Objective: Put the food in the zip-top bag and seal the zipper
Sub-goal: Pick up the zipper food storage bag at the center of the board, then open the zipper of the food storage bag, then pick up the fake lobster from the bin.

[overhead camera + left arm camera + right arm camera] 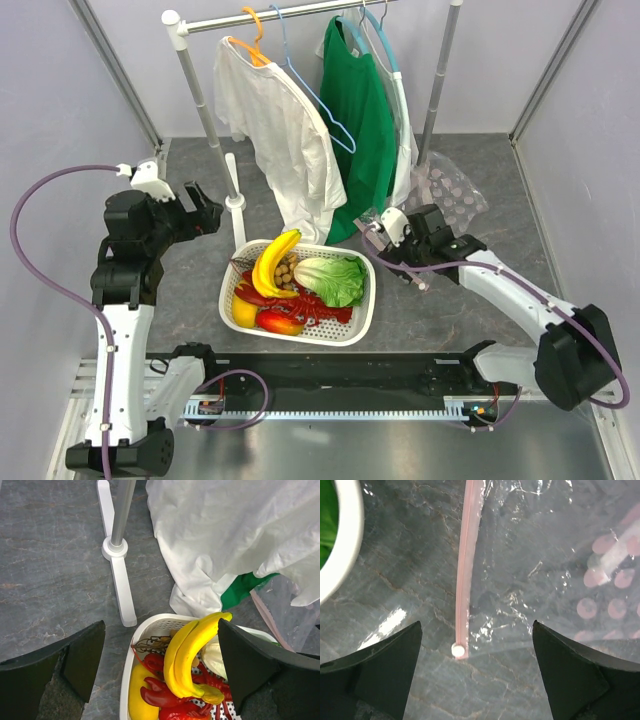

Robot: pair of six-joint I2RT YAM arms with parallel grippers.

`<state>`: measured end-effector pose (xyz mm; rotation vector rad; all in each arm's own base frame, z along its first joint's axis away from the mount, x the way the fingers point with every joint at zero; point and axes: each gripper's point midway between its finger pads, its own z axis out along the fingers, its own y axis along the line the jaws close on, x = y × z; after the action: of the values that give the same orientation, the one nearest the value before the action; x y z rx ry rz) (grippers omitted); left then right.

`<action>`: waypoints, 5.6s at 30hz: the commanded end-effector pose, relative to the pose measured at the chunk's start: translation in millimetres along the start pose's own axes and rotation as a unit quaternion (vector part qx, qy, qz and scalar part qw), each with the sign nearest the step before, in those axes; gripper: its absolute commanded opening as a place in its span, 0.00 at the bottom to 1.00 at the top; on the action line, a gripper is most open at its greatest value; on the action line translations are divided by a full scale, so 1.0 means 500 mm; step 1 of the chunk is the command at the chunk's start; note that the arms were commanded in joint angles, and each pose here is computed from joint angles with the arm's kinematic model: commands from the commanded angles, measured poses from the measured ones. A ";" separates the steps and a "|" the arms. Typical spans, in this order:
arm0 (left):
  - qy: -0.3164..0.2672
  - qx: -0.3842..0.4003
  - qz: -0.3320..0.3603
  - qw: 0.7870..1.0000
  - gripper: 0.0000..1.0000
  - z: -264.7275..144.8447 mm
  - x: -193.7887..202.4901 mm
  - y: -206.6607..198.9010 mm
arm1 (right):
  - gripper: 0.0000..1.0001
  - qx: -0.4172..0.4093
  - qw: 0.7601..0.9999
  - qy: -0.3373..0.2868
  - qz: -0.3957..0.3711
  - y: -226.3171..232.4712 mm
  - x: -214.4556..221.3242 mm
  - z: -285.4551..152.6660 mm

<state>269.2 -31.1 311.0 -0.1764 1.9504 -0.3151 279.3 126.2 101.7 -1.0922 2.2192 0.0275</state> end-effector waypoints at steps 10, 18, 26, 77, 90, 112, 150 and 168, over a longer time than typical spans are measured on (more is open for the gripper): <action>0.001 0.002 -0.029 1.000 1.00 0.029 -0.001 0.000 | 0.96 0.048 0.994 -0.097 -0.003 -0.012 -0.080 0.090; 0.006 0.002 -0.033 0.999 1.00 0.036 0.006 0.001 | 0.92 0.055 0.995 -0.083 -0.007 -0.016 -0.074 0.131; 0.008 -0.003 -0.033 0.999 1.00 0.041 0.014 0.008 | 0.79 0.068 0.994 -0.076 -0.025 -0.023 -0.069 0.159; 0.087 0.318 -0.054 0.942 0.95 -0.017 0.150 -0.264 | 0.00 -0.197 0.894 -0.206 0.345 0.115 -0.262 -0.301; 0.161 0.391 -0.018 0.906 0.86 0.009 0.241 -0.514 | 0.00 -0.210 0.838 -0.215 0.455 0.128 -0.316 -0.260; 0.244 0.352 -0.031 0.903 0.02 0.062 0.312 -0.563 | 0.03 -0.062 0.885 -0.182 0.424 0.066 -0.221 -0.238; 0.336 0.413 0.058 0.844 0.23 0.050 0.368 -0.511 | 0.00 -0.051 0.937 -0.096 0.333 0.085 -0.123 -0.326; 0.223 0.280 -0.045 0.933 0.84 -0.010 0.179 -0.142 | 0.00 -0.047 0.928 -0.101 0.354 0.083 -0.131 -0.301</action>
<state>241.6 -164.9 277.6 0.3464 2.0764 -1.0535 190.3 151.0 244.3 -0.2851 2.3268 0.5173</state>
